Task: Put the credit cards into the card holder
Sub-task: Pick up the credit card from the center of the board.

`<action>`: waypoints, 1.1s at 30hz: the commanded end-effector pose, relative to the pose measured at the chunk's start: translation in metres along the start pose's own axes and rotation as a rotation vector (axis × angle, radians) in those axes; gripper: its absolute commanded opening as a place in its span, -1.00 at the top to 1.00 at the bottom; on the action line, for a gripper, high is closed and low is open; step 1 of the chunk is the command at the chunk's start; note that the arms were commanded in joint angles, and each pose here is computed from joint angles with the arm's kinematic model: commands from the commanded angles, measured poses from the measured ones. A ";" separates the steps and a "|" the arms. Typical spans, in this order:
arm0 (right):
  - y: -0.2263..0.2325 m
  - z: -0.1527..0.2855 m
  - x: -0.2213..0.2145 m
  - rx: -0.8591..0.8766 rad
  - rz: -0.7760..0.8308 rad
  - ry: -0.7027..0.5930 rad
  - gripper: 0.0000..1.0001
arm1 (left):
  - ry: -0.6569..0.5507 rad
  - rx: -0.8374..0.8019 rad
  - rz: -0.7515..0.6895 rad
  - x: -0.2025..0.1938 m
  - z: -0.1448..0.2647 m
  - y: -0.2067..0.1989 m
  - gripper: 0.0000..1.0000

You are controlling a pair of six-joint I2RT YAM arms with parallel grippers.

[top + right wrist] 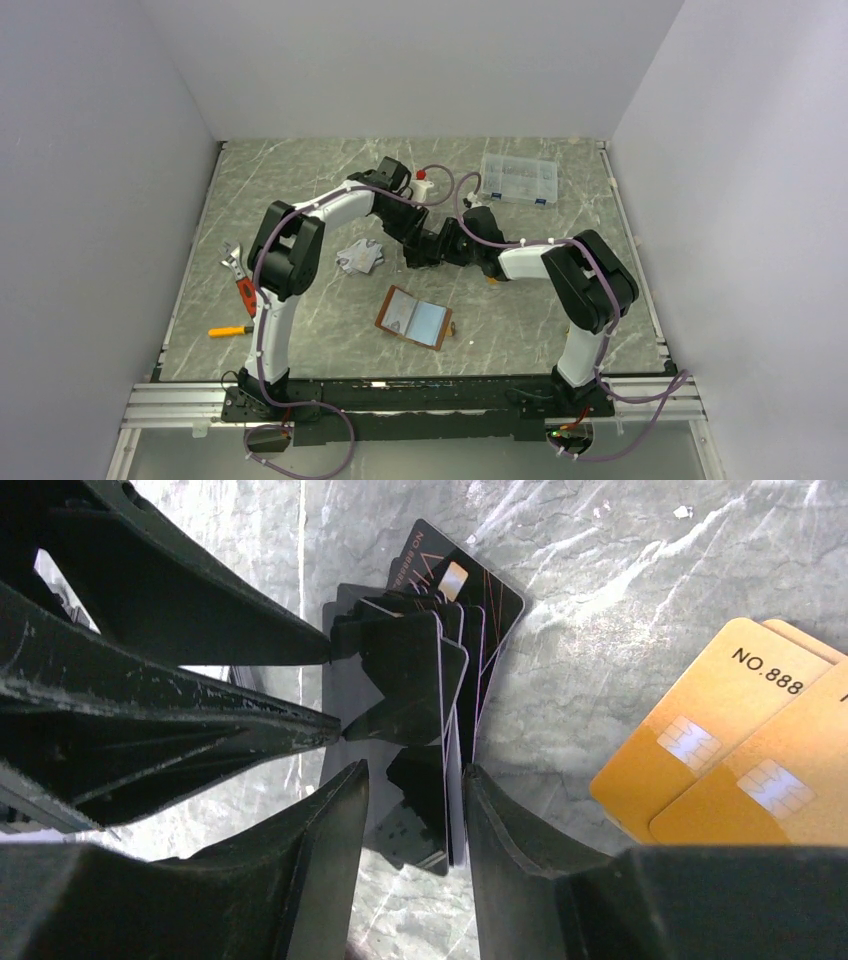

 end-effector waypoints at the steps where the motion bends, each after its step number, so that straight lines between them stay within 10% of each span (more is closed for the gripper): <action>1: -0.015 -0.004 -0.013 -0.059 -0.016 0.051 0.15 | 0.028 -0.055 -0.026 0.000 -0.004 -0.018 0.08; 18: -0.021 0.003 -0.023 -0.105 0.001 0.054 0.55 | -0.014 -0.094 -0.059 0.026 0.013 -0.028 0.08; 33: -0.016 0.021 -0.017 -0.136 0.055 0.039 0.37 | 0.064 -0.098 -0.058 -0.010 0.011 -0.015 0.09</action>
Point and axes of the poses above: each gripper's point midway between its finger pads, its own z axis back along the fingers, its own y axis along the line the jaws close on, x = y × z, the point moved 10 cm from there along z, back along the fingers, and after that the axes turned 7 degrees about -z, right-handed, at the moved point
